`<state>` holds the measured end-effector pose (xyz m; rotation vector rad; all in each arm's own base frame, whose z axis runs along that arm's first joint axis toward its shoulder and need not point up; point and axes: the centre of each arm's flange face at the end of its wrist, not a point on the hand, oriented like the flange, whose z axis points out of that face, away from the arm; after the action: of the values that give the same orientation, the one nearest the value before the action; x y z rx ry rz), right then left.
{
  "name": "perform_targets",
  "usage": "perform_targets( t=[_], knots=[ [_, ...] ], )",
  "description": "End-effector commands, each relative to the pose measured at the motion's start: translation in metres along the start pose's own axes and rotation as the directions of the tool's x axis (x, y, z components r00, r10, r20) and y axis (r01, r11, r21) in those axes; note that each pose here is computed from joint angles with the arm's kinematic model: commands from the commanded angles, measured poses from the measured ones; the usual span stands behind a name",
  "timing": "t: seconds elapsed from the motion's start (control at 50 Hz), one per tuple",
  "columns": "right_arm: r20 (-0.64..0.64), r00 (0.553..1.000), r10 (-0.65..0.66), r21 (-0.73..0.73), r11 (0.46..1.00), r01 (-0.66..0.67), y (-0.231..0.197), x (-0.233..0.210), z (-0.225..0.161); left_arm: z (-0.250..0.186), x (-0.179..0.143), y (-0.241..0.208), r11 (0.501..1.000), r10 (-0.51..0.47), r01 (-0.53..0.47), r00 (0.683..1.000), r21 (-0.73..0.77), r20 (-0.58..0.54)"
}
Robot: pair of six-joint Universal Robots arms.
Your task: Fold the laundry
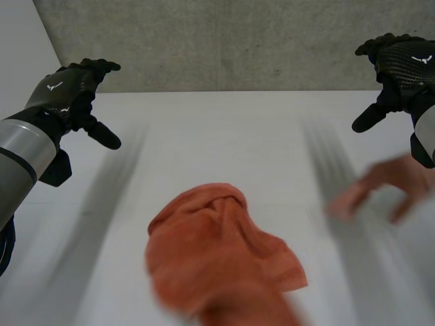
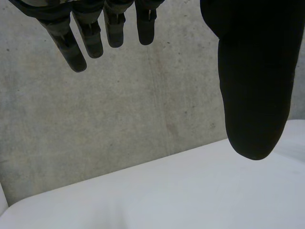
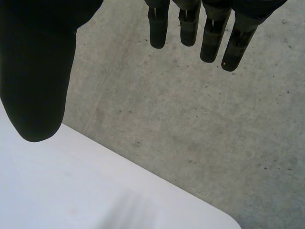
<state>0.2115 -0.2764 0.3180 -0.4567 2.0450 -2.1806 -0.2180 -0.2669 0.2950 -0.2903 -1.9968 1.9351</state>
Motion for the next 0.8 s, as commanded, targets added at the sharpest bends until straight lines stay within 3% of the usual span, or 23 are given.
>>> perform_targets(
  t=[0.02,0.2,0.26,0.32,0.36,0.42,0.46,0.58,0.62,0.7,0.74,0.8],
  knots=[
    [0.016,1.000,0.001,-0.017,1.000,-0.001,0.007,-0.004,0.002,0.002,0.000,0.004,1.000,0.000,0.000,1.000,-0.012,0.000],
    [0.058,0.998,-0.010,-0.026,1.000,0.012,0.008,-0.013,0.002,0.004,0.001,0.009,1.000,0.007,-0.007,1.000,-0.028,-0.009],
    [0.129,0.990,-0.058,-0.059,0.996,0.066,0.015,-0.024,-0.001,0.006,0.004,0.012,0.999,0.010,-0.011,1.000,-0.040,-0.022],
    [0.240,0.964,-0.115,-0.119,0.982,0.147,0.026,-0.040,-0.009,0.008,0.009,0.016,0.998,0.024,-0.027,0.998,-0.063,-0.052],
    [0.358,0.922,-0.145,-0.173,0.960,0.218,0.038,-0.059,-0.021,0.006,0.013,0.020,0.995,0.035,-0.042,0.996,-0.088,-0.080],
    [0.415,0.898,-0.145,-0.202,0.948,0.246,0.045,-0.070,-0.027,0.001,0.023,0.031,0.981,0.080,-0.103,0.987,-0.162,-0.141],
    [0.495,0.861,-0.117,-0.257,0.927,0.273,0.060,-0.087,-0.038,-0.009,0.035,0.042,0.954,0.113,-0.164,0.973,-0.251,-0.203],
    [0.531,0.845,-0.059,-0.319,0.910,0.264,0.083,-0.100,-0.039,-0.027,0.051,0.068,0.890,0.093,-0.198,0.961,-0.411,-0.262],
    [0.541,0.840,0.031,-0.357,0.913,0.196,0.101,-0.114,-0.034,-0.034,0.050,0.082,0.856,0.069,-0.190,0.964,-0.481,-0.257],
    [0.538,0.831,0.143,-0.400,0.911,0.102,0.117,-0.127,-0.030,-0.035,0.046,0.090,0.853,0.048,-0.162,0.971,-0.496,-0.235],
    [0.521,0.816,0.252,-0.458,0.889,0.019,0.135,-0.136,-0.025,-0.029,0.040,0.098,0.864,0.004,-0.101,0.981,-0.493,-0.192],
    [0.518,0.804,0.292,-0.482,0.876,-0.008,0.144,-0.141,-0.023,-0.027,0.039,0.105,0.861,-0.026,-0.066,0.985,-0.504,-0.173]
  ],
)
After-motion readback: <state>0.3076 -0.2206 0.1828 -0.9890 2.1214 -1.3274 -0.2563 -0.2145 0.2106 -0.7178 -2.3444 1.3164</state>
